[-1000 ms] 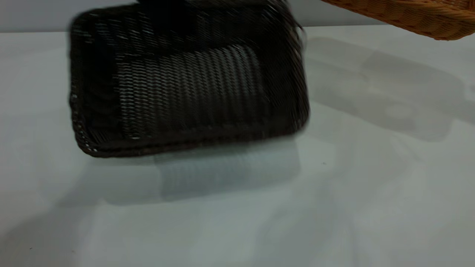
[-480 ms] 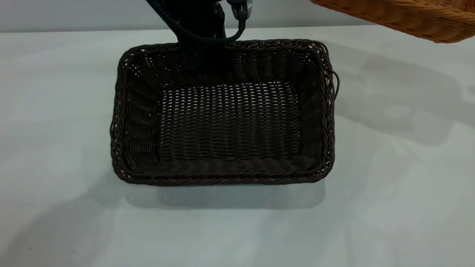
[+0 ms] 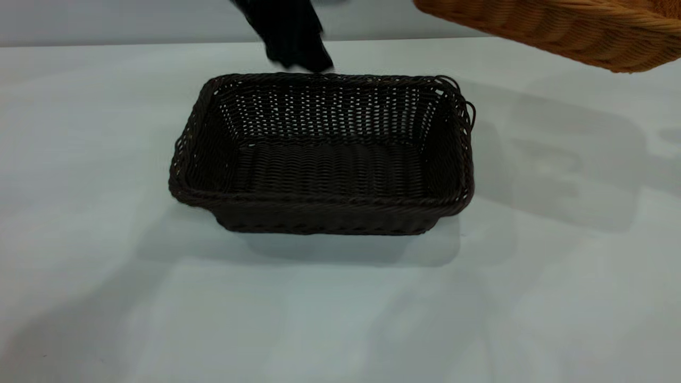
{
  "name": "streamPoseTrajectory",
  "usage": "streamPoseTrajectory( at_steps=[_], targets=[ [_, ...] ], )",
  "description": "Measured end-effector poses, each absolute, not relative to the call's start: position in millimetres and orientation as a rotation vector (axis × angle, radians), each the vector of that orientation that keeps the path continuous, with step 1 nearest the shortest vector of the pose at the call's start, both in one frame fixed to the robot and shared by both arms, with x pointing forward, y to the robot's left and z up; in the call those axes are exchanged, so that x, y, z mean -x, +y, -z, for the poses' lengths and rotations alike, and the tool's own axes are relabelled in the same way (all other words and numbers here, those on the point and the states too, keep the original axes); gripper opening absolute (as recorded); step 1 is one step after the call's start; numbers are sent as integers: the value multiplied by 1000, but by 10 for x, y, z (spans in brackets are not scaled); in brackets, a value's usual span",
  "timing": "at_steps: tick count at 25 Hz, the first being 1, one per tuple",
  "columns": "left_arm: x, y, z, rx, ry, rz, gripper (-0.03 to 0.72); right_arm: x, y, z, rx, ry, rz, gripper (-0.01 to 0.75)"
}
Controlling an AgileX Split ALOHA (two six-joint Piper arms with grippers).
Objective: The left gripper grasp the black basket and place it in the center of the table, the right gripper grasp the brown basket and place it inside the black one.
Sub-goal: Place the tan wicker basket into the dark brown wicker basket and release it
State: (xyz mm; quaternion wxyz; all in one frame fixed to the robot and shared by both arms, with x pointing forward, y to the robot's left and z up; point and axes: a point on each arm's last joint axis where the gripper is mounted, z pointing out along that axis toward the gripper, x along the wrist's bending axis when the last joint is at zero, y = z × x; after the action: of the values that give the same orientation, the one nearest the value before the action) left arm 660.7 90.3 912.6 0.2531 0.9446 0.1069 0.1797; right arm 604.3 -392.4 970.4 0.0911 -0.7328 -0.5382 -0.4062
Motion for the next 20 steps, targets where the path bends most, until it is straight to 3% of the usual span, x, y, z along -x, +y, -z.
streamPoseTrajectory(
  at_steps=[4, 11, 16, 20],
  targets=[
    [-6750, 1440, -9583, -2432, 674, -488, 446, -6060, -3603, -9667, 2112, -1639, 1073, 62],
    [-6825, 2289, -9918, -2276, 1063, -449, 446, -6088, -2556, -9589, 1964, -1786, 859, 62],
    [-6816, 2477, -9900, -2267, 1134, -400, 446, -6087, -1941, -9383, 1958, -1849, 801, 62],
    [-6805, 2491, -9895, -2271, 1140, -381, 446, -6099, -1747, -9179, 1976, -1849, 773, 62]
  ],
)
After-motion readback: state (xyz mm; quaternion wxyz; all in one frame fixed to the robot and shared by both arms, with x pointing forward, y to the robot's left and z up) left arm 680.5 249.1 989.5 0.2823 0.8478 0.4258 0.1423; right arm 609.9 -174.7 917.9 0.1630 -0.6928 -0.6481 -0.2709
